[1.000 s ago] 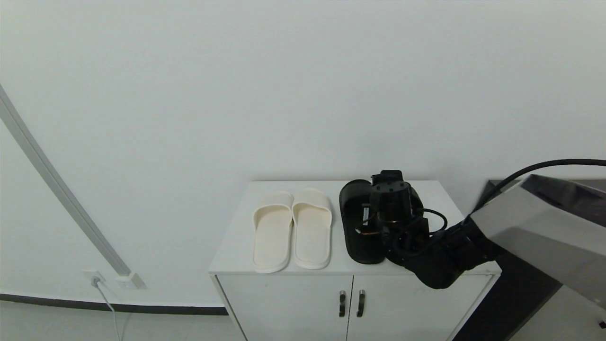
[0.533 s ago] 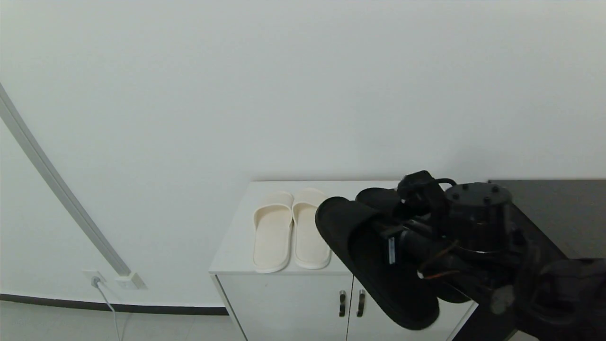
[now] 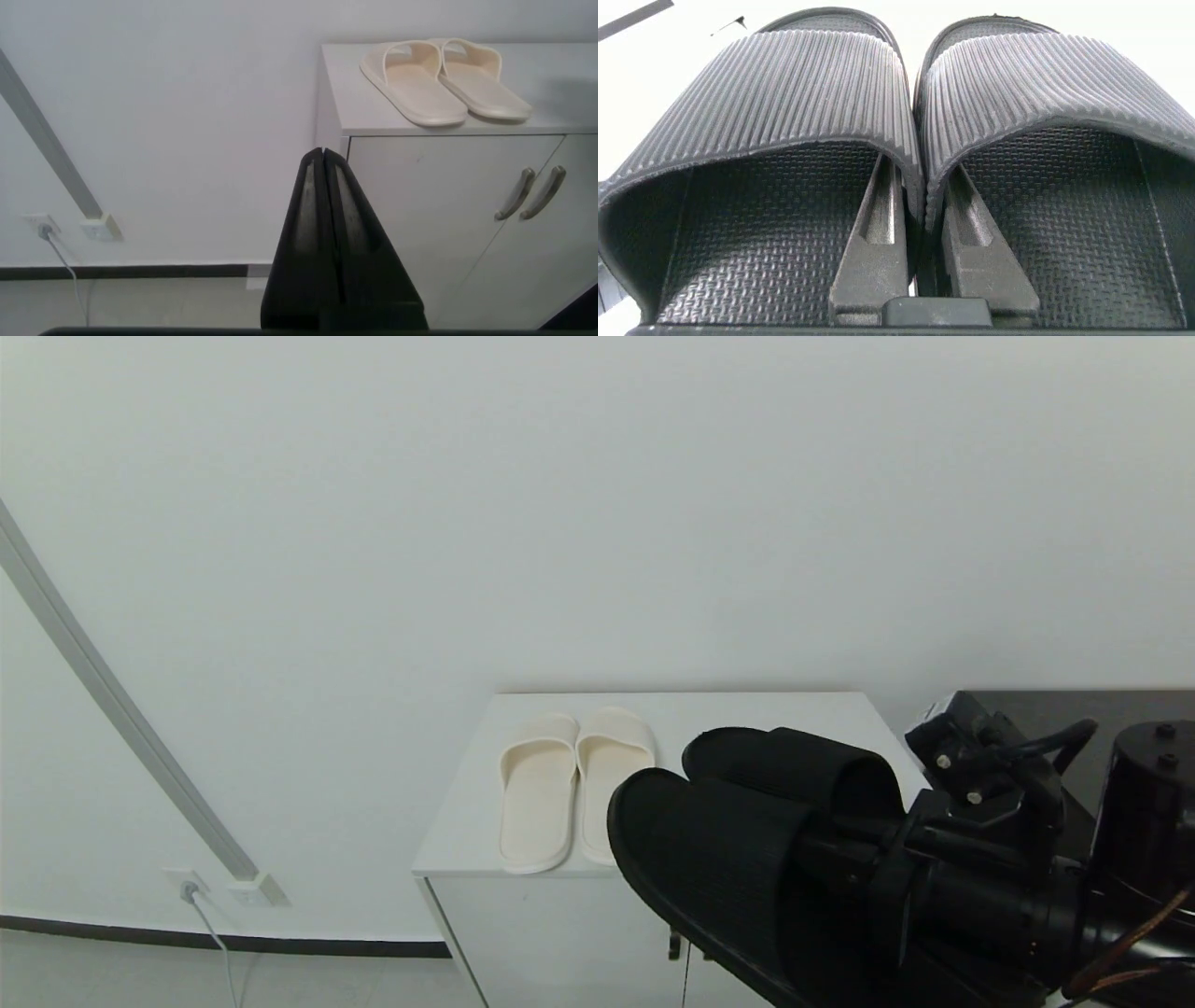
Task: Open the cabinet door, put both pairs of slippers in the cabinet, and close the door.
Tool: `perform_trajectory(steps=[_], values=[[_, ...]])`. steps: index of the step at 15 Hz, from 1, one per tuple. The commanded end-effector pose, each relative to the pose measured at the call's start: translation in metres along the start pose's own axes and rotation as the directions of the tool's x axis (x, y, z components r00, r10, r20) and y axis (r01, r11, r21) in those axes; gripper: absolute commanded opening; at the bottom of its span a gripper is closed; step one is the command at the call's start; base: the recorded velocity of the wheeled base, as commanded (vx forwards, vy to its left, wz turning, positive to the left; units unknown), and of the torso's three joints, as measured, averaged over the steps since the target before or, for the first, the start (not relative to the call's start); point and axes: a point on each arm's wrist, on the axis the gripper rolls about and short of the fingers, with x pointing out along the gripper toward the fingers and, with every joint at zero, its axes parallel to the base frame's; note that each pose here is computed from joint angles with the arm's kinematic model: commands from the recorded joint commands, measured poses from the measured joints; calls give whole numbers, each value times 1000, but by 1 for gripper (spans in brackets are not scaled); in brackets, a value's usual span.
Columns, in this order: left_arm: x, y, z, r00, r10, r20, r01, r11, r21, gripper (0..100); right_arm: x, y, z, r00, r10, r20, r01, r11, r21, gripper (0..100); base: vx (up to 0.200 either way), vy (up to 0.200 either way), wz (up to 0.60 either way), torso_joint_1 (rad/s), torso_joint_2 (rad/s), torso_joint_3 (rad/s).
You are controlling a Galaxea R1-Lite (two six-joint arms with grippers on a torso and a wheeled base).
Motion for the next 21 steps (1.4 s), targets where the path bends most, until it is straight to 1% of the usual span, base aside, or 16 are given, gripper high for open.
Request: perform_trajectory(steps=[1,6,10,11,12,18,19,21], values=[[0,0,0,1000,1,0,-1,1000,0,0,-1,0,-2,1000,3,-7,-3,1000,0,0,-200,0,0,-2,2,2],[0,0,0,1000,-2,0,2,1000,0,0,0,0,-6,1000,4,-21,-4,1000,1,0,-200,0,0,3,3,3],[0,0,0,1000,1,0,-1,1000,0,0,0,0,-8,999,19,-31,-19,1000,1,0,0,0,0,0,0,0],[0,0,0,1000,-1,0,1,1000,-2,0,-2,0,-11,998,55,-39,-55,998,3,0,0,0,0,0,0,0],[0,0,0,1000,1,0,-1,1000,-2,0,-3,0,-10,997,63,-35,-63,998,0,0,0,0,0,0,0,0],[0,0,0,1000,1,0,-1,1000,0,0,-2,-2,-12,997,58,-43,-58,998,6,0,0,0,0,0,0,0],[0,0,0,1000,-1,0,1,1000,0,0,2,-5,-17,997,48,-67,-48,999,9,0,0,0,0,0,0,0],[0,0,0,1000,1,0,-1,1000,0,0,5,-5,-18,997,48,-67,-47,999,12,0,0,0,0,0,0,0]])
